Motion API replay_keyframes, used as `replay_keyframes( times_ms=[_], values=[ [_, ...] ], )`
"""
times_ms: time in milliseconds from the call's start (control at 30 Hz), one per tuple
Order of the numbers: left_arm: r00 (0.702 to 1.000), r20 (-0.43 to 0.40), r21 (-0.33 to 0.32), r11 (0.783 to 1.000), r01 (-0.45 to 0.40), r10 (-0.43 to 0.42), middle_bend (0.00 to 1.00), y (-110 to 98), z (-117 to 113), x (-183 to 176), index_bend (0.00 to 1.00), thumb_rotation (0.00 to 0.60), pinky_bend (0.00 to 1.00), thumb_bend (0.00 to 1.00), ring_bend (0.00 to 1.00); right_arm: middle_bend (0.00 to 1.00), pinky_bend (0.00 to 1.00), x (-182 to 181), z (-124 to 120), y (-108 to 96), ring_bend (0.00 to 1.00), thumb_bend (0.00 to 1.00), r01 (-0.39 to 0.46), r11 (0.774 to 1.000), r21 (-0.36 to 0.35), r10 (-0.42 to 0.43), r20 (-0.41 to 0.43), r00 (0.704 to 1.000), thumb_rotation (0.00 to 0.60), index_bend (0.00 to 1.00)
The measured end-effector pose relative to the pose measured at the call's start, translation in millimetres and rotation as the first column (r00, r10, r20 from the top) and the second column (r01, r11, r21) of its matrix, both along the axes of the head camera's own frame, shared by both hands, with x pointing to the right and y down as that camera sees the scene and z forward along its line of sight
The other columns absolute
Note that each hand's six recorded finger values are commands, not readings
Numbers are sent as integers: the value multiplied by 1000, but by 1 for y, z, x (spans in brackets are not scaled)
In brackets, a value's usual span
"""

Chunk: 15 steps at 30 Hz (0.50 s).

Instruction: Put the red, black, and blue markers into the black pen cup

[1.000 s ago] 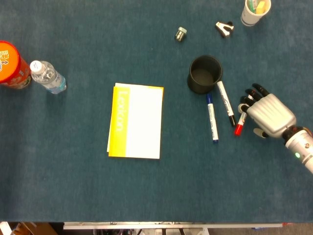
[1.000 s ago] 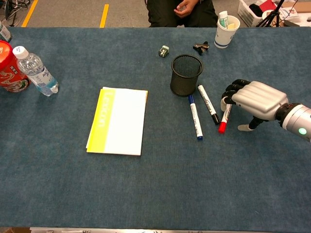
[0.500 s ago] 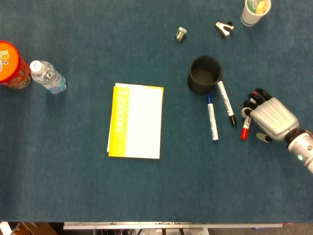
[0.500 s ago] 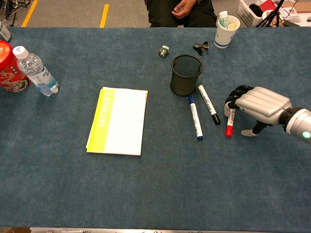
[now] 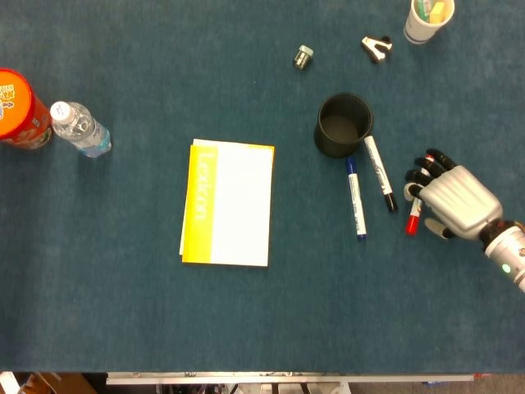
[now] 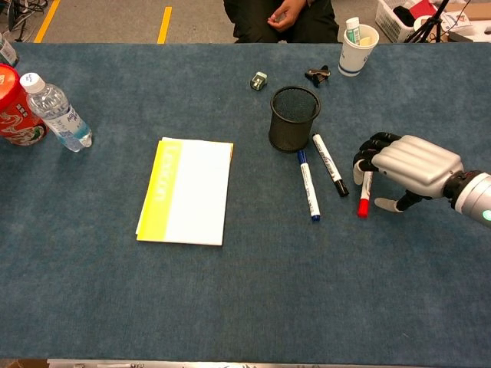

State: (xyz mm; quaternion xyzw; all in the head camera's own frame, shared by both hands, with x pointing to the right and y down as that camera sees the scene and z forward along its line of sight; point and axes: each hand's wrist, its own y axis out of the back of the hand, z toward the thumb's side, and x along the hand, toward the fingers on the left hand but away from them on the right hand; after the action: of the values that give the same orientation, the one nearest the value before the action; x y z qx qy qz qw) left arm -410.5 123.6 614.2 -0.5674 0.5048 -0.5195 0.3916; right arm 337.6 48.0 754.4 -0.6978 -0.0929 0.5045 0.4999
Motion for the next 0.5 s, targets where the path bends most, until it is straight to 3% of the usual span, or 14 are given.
replay_keyframes(
  times_ms=[500],
  values=[
    [1000,7,1,1000,25,-25,210,5,-4,-8,173,600,201,482,200,268,95,-8,0,5,132,273,51,999,-8,-51,2,999,600,428]
  ],
)
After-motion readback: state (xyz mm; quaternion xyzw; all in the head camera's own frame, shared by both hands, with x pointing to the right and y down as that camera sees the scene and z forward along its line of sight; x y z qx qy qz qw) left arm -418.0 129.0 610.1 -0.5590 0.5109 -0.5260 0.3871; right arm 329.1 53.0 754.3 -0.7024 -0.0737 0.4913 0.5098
